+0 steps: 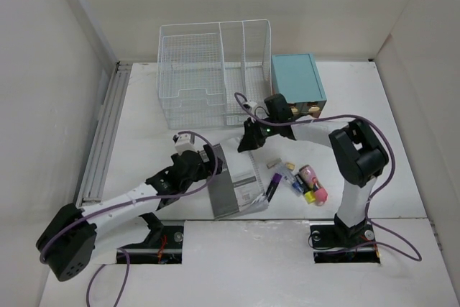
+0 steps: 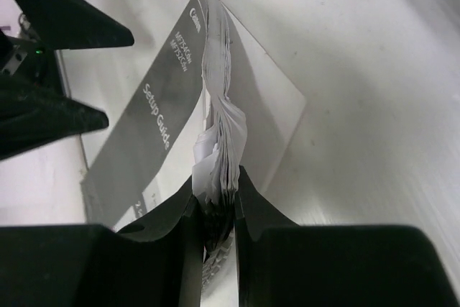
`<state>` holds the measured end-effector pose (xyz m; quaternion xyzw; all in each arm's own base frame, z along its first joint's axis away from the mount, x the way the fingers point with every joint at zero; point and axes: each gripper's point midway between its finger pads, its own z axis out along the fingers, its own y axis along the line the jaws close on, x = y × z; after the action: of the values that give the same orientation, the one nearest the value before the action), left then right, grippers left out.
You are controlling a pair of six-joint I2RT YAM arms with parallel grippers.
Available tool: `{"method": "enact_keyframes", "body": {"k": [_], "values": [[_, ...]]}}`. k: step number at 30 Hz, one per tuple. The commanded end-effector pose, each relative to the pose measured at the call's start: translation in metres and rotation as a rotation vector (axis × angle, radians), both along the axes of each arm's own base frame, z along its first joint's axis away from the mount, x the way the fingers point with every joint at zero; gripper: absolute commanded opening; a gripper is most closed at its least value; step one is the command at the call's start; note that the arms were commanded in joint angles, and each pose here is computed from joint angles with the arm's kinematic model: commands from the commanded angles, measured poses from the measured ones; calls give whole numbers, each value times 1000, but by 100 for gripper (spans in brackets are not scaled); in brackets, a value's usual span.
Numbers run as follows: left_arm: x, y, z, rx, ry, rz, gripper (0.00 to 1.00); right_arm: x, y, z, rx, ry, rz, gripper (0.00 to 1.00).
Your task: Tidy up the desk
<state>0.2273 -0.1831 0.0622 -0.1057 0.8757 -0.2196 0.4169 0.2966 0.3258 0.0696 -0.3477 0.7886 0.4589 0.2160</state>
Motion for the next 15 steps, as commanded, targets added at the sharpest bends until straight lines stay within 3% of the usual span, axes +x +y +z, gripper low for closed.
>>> {"method": "enact_keyframes", "body": {"k": [1,10,15], "values": [[-1,11,11,0,-24,42,96,18,-10,82,141,-175,37,0],[-12,-5,5,-163,-80,-68,96,5,-29,131,296,-168,131,0],[-16,-24,24,-289,-211,-192,95,-12,-31,139,365,-105,210,0]]}}
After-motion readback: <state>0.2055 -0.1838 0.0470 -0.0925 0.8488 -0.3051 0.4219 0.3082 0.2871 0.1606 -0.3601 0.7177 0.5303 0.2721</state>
